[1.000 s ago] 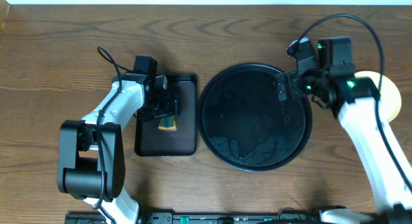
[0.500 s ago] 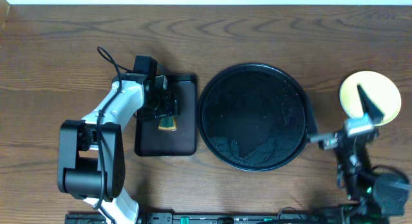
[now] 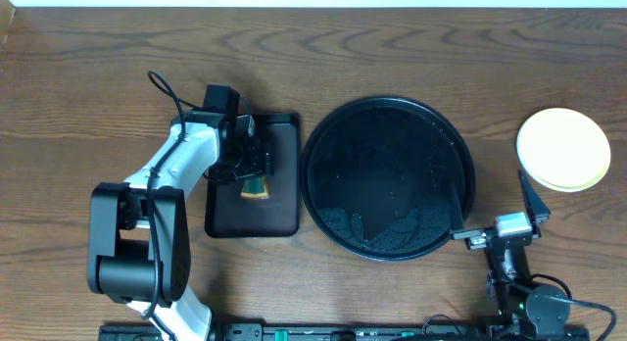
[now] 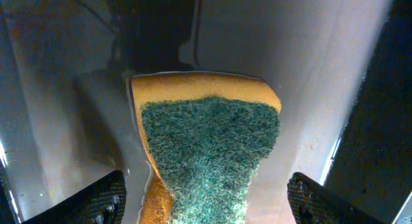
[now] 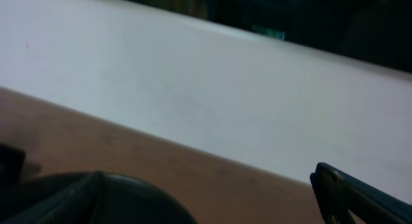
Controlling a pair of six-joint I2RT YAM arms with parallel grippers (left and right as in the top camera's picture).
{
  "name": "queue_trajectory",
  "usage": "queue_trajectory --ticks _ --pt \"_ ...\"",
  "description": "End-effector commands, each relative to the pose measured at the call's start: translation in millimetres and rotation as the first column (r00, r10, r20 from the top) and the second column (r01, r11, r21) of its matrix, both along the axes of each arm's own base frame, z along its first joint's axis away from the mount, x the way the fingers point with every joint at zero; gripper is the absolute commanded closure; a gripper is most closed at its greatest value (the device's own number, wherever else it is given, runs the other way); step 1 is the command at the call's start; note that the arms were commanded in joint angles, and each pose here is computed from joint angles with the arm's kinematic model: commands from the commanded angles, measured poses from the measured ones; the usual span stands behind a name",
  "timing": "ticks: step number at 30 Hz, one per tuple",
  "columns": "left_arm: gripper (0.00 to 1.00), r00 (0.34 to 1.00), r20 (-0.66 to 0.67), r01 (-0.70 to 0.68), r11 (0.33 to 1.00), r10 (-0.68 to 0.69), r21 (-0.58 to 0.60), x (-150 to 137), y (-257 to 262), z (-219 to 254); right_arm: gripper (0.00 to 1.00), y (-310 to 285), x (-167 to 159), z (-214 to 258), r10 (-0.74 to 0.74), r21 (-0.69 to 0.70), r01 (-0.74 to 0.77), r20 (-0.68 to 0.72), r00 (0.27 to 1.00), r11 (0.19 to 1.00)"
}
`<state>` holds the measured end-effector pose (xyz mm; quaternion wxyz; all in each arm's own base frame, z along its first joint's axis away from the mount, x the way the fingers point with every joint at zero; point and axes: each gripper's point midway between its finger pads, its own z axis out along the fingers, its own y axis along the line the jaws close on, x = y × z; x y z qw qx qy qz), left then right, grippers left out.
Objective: Clean dirty plates on tray and stack at the side
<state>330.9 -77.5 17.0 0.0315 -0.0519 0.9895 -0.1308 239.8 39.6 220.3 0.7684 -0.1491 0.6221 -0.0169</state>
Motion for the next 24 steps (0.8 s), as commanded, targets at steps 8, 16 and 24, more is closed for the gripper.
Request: queue_trajectory --ticks 8,16,24 --pt "0.19 1.000 -0.011 0.003 1.000 -0.003 0.012 -3.7 2.6 -3.3 0.01 -5.3 3.6 -59.9 -0.021 0.009 0.023 -0.246 0.969 1.000" --pt "0.19 1.000 -0.011 0.003 1.000 -0.003 0.012 -3.7 2.6 -3.3 0.01 -5.4 3.6 -60.3 -0.021 0.008 0.024 -0.247 0.969 1.000" --pt "0.19 1.000 -0.011 0.003 1.000 -0.003 0.012 -3.7 2.6 -3.3 0.01 -5.5 3.7 -60.5 -0.022 0.008 0.025 -0.248 0.968 1.000"
